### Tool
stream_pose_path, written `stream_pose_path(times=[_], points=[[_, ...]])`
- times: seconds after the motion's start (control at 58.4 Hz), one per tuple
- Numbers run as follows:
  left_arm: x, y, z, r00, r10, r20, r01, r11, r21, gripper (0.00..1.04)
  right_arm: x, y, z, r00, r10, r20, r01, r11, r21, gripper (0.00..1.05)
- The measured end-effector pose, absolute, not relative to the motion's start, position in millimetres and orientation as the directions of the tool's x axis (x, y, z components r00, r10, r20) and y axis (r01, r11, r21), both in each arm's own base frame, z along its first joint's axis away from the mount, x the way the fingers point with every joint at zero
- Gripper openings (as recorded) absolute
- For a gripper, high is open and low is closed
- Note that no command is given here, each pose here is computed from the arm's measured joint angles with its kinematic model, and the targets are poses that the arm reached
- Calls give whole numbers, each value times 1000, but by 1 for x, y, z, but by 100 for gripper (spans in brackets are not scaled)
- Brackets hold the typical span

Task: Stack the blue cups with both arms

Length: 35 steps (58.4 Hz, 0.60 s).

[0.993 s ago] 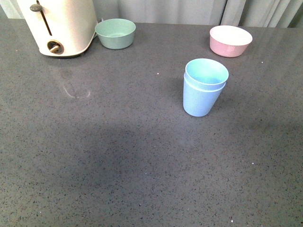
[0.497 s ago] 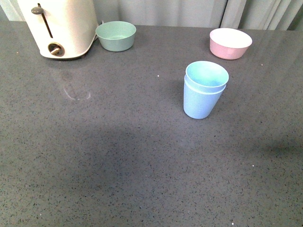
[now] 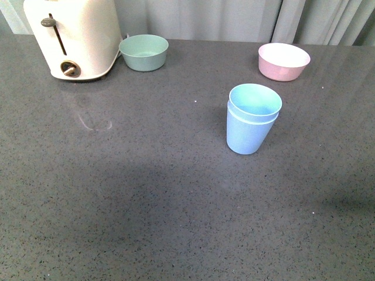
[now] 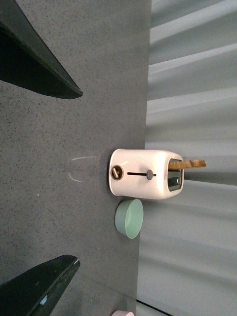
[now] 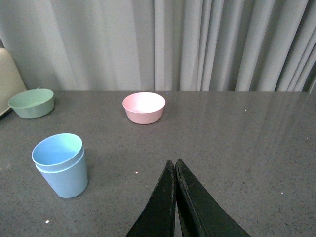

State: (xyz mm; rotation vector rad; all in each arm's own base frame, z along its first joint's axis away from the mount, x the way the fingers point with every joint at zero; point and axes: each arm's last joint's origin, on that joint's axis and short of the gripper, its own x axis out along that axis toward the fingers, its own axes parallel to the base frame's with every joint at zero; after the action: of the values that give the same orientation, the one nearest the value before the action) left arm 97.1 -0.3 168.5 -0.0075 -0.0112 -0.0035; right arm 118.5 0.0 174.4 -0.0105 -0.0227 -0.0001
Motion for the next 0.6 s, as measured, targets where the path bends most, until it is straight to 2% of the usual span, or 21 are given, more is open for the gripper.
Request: stream_pose_path(times=[0.599], points=[[97,0,169,1000,-3,12,4,1000,-7,96,103,0,171,1000,1,-2,-1,1000,-10,2]])
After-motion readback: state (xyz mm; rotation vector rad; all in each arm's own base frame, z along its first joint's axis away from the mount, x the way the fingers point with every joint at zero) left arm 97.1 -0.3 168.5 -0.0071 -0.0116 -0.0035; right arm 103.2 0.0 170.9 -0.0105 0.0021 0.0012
